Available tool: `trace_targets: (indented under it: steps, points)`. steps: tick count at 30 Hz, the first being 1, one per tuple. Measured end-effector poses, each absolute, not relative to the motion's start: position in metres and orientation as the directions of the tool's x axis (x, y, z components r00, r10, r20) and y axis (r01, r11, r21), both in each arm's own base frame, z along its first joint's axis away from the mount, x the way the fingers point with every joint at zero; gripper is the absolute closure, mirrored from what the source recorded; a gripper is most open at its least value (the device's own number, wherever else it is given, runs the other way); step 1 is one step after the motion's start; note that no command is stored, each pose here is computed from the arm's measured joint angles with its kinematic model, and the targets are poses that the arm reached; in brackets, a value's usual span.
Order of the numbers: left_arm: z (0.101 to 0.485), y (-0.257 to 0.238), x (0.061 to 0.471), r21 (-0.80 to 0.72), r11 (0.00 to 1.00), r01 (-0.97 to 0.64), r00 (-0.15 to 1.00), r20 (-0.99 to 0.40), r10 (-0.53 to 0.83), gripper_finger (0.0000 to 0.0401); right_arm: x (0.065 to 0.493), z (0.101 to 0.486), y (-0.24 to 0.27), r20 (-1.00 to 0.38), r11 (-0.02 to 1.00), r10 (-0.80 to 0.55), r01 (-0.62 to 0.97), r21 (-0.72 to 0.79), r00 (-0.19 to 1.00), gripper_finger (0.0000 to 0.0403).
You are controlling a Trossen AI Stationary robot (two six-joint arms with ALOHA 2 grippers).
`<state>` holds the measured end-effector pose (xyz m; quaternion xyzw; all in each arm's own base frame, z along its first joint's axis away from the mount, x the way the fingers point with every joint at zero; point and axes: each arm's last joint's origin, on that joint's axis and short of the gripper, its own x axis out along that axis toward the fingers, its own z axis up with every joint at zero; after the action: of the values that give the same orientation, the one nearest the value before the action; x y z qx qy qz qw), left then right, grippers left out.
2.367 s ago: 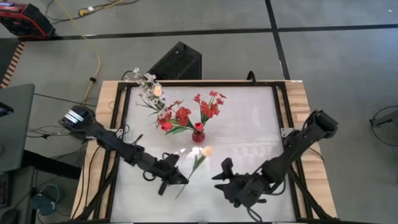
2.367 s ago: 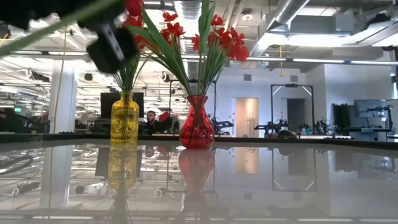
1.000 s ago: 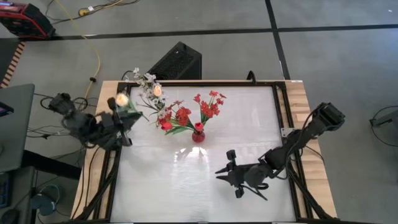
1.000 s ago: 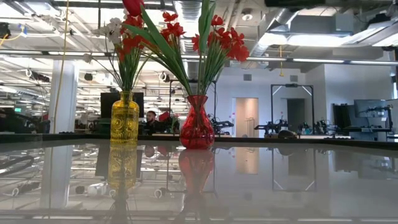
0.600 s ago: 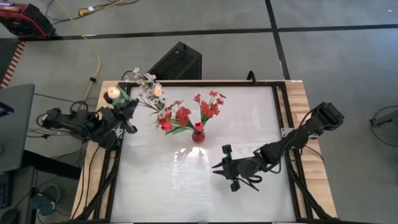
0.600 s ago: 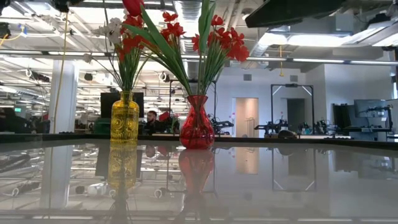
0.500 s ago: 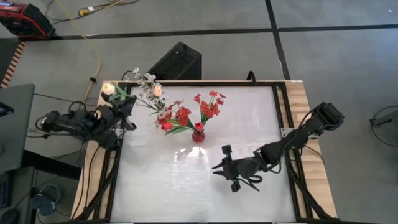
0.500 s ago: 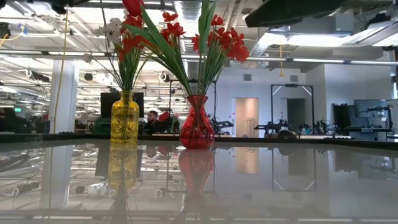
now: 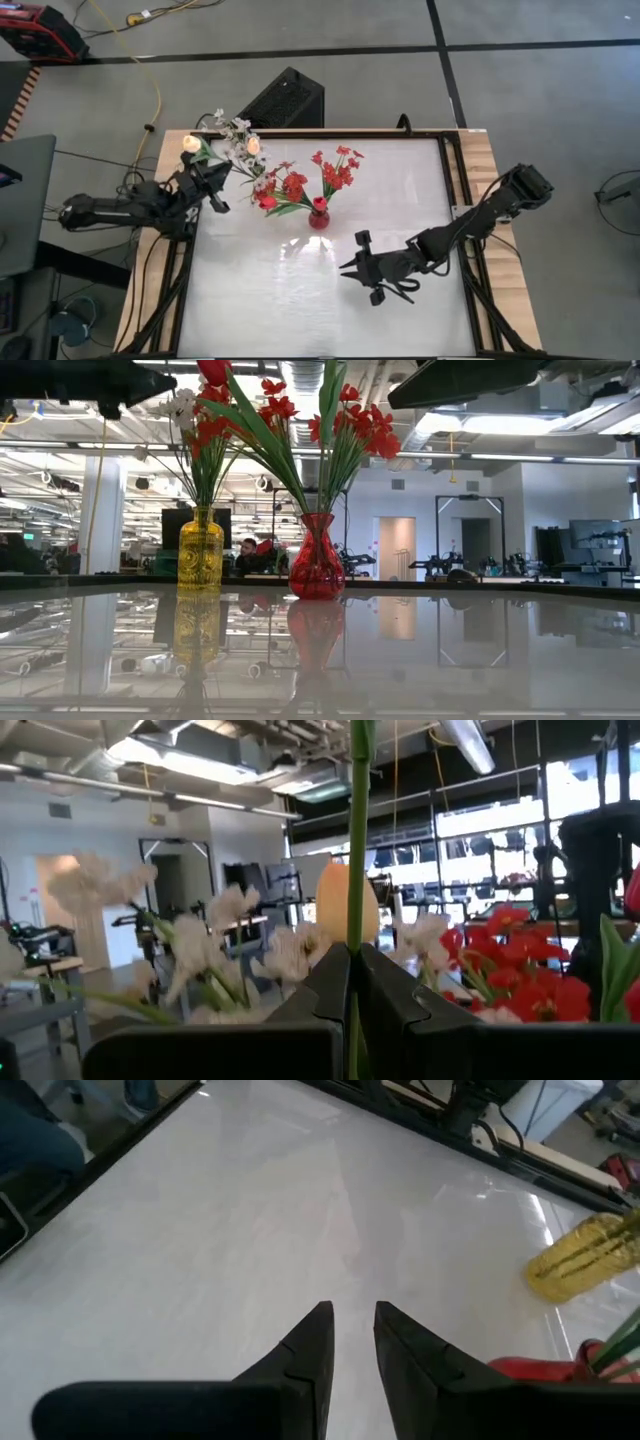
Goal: Sort flowers into vase by color
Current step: Put the white tulip into the yellow vase
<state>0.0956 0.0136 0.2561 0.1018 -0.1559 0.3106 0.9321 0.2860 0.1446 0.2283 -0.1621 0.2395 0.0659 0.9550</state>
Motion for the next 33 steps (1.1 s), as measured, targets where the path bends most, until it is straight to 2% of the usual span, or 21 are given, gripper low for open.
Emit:
trace_targets:
  steps: [16, 33]
  points:
    - [0.213, 0.036, 0.100, -0.018, 0.806, -0.591, 0.756, 0.335, 0.562, 0.0401, 0.291, 0.228, 0.135, -0.479, 0.930, 0.021, -0.193, -0.314, 0.877, 0.0301]
    - [0.206, 0.038, 0.101, -0.044, 0.842, -0.538, 0.788, 0.327, 0.521, 0.0401, 0.297, 0.228, 0.121, -0.489, 0.931, 0.025, -0.198, -0.306, 0.872, 0.0301]
